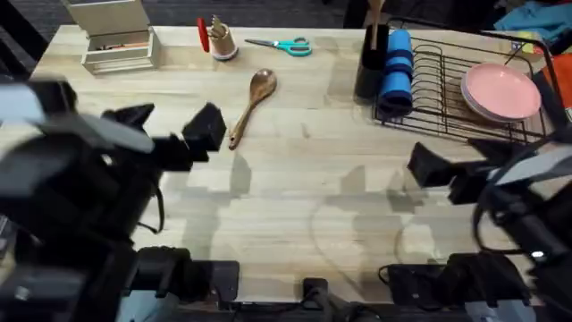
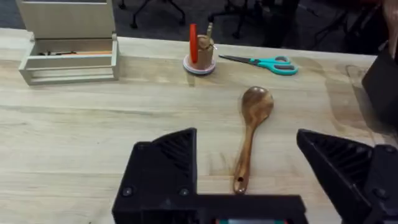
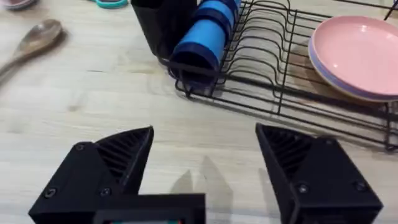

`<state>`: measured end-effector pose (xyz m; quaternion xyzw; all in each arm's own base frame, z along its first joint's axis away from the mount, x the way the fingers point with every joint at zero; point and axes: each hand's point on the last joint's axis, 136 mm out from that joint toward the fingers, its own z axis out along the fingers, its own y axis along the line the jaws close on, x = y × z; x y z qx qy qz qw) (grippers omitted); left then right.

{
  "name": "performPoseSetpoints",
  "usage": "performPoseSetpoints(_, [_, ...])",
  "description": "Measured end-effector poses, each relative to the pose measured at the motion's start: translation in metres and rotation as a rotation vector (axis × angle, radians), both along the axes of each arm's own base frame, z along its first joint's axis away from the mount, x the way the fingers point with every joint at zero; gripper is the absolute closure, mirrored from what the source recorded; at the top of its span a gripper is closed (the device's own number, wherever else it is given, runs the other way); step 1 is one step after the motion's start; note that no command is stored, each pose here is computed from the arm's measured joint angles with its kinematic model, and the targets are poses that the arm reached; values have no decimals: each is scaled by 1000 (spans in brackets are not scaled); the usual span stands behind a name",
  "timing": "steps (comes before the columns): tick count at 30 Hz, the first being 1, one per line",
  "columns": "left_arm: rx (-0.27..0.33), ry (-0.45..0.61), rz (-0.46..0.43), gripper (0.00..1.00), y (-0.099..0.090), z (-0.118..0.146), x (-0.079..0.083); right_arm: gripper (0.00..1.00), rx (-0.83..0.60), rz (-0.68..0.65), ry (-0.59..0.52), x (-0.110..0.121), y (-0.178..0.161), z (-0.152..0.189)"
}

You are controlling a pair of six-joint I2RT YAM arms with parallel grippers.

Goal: Pick up the spoon on the table one by one and put them onto the rack

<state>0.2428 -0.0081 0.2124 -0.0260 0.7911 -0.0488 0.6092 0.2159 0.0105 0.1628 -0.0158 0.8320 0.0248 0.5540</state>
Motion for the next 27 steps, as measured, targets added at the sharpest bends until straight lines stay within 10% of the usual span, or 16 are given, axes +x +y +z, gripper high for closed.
performPoseSetpoints(19, [-38,381,-83,7,-16,73,62,9,51,88,281,55,18,99])
performPoseSetpoints(27, [-43,457,-86,7,-17,62,71,9,82,130,350,77,27,97])
